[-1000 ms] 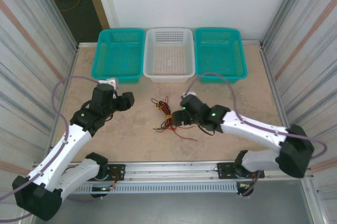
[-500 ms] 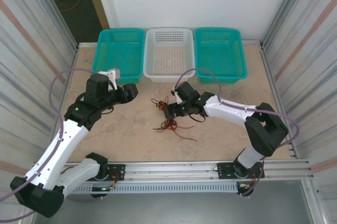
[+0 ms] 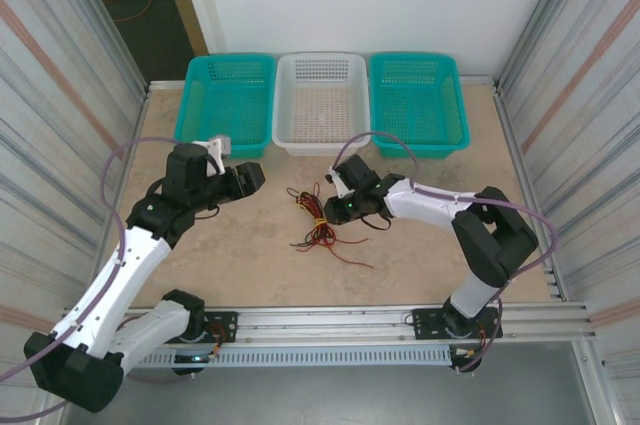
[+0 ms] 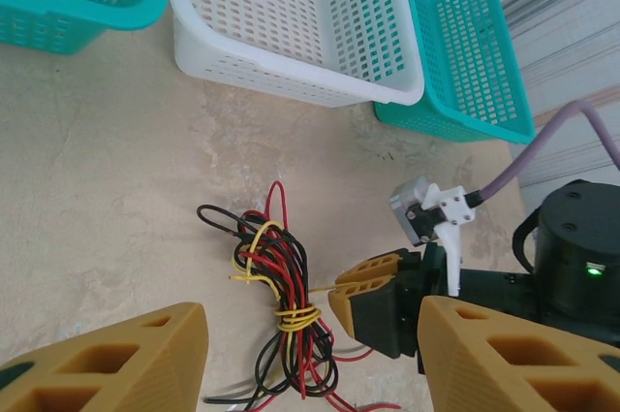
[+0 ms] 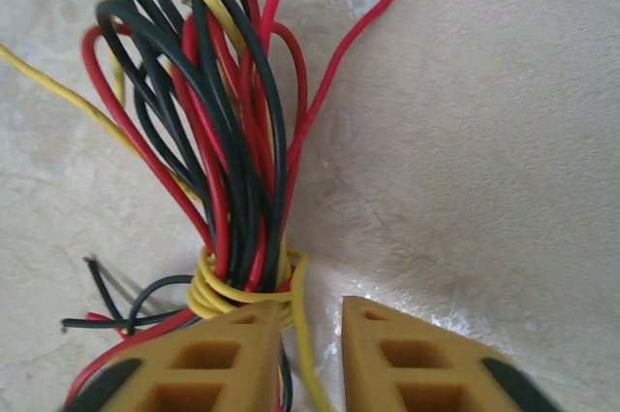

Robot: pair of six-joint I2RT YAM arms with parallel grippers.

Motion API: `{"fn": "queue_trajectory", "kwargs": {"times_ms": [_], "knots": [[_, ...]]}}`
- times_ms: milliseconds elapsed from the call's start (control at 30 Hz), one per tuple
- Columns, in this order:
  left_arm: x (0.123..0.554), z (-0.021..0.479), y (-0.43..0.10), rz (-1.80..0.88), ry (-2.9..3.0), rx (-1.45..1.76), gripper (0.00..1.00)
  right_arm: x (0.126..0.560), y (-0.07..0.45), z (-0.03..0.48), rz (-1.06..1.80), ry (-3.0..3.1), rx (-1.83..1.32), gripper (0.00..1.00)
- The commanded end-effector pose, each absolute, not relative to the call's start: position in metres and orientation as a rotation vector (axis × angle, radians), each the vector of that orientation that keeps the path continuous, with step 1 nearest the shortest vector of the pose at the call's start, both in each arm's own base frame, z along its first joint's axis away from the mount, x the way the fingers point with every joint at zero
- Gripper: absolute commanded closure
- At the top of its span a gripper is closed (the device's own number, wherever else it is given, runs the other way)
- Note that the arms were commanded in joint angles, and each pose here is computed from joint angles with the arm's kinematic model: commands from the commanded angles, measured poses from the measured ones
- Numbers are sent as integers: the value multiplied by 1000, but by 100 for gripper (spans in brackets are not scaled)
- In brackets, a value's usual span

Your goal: Untangle the cables

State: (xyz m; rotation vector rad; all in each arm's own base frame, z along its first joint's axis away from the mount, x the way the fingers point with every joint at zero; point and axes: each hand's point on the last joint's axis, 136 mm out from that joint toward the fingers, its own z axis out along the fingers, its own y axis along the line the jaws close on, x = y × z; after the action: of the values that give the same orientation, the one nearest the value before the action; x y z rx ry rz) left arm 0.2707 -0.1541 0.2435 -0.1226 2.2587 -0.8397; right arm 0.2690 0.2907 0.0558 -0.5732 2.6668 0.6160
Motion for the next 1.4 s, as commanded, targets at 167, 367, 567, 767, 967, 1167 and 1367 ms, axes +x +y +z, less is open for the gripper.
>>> {"fn": "queue_trajectory", "kwargs": {"times_ms": [167, 367, 567, 767, 967, 1167, 1367], "knots": [[273, 243, -152, -837, 2257, -153, 29, 278, 298, 82, 610, 2596, -635, 100], [281, 259, -137, -822, 2226, -155, 8, 267, 303, 149, 592, 2444, -803, 100], [295, 319, -132, -1003, 2141, -67, 1, 256, 308, 245, 568, 2223, -957, 100], [291, 370, -175, -1328, 2041, 136, 1, 252, 313, 303, 557, 2117, -1086, 100], [286, 375, -192, -1416, 2016, 236, 1, 244, 328, 339, 631, 2006, -1116, 100], [283, 355, -209, -1515, 2057, 296, 1, 234, 338, 345, 679, 1981, -1167, 100], [272, 343, -219, -1545, 2067, 364, 1, 232, 345, 351, 677, 1954, -1208, 100]]}}
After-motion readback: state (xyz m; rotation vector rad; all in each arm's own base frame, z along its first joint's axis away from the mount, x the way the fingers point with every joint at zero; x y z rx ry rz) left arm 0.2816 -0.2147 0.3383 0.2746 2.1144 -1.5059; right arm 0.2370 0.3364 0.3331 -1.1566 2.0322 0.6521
